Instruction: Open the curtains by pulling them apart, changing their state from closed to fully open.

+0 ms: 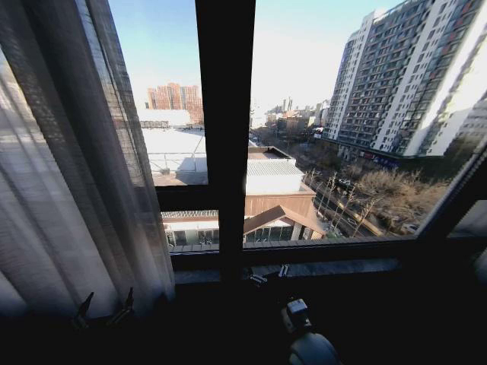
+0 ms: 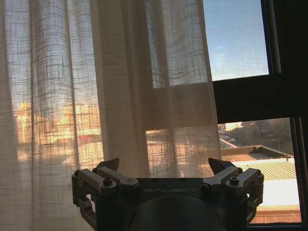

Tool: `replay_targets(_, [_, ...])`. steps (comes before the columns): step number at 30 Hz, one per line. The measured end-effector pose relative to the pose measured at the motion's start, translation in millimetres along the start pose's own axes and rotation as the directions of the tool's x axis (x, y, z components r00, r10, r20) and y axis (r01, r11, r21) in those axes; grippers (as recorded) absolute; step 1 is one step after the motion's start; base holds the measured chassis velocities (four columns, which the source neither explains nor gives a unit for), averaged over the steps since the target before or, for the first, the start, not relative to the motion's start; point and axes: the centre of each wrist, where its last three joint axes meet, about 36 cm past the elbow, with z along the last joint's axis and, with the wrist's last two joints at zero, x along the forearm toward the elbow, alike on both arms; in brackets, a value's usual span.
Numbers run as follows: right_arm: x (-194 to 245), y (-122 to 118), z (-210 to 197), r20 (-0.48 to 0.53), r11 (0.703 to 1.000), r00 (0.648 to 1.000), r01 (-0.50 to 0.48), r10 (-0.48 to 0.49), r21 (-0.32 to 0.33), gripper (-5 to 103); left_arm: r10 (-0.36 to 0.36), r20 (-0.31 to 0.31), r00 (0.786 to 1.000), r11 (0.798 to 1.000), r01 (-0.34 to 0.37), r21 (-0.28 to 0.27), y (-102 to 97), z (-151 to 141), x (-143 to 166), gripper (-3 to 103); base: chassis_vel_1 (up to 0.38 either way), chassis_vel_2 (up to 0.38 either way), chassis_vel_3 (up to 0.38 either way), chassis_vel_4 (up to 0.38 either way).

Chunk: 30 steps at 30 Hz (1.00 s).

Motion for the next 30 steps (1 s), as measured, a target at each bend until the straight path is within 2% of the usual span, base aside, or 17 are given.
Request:
replay_targets(7, [-7,-8,-1,0.007,1.000,1.000,-0.026,0.026,-0.004,100,-0.024,0.001,1.000,1.000,0.024,0.018,21.9,3,-41,100,-0.021,-0.013,0.020,0.028])
replay_targets(11, [-9,-16,-1,0.008,0.999,0.999,-0.049,0.049,0.002,100,-0.047,-0.011,0.999,0.999,0.047,0.026,37.5,2,-77,100,-0.007,-0.019,0.009,0.008])
replay_targets(19, [-17,-26,6,0.000,0.996,0.997,-0.082,0.082,0.017,100,-0.078,-0.011,0.997,0.996,0.079,0.035,51.3,-7,-125,100,0.000,0.000,0.000,0.000])
replay_targets(26, [-28,-31,11,-0.003,0.995,0.996,-0.094,0.094,0.030,100,-0.031,-0.032,0.999,0.999,0.032,0.015,58.1,-12,-166,100,0.000,0.000,0.000,0.000])
replay_targets(30, [-34,-34,16,-0.010,0.994,0.995,-0.100,0.100,0.037,100,0.023,-0.074,0.997,1.000,-0.023,0.005,62.9,-18,-185,100,0.000,0.000,0.000,0.000])
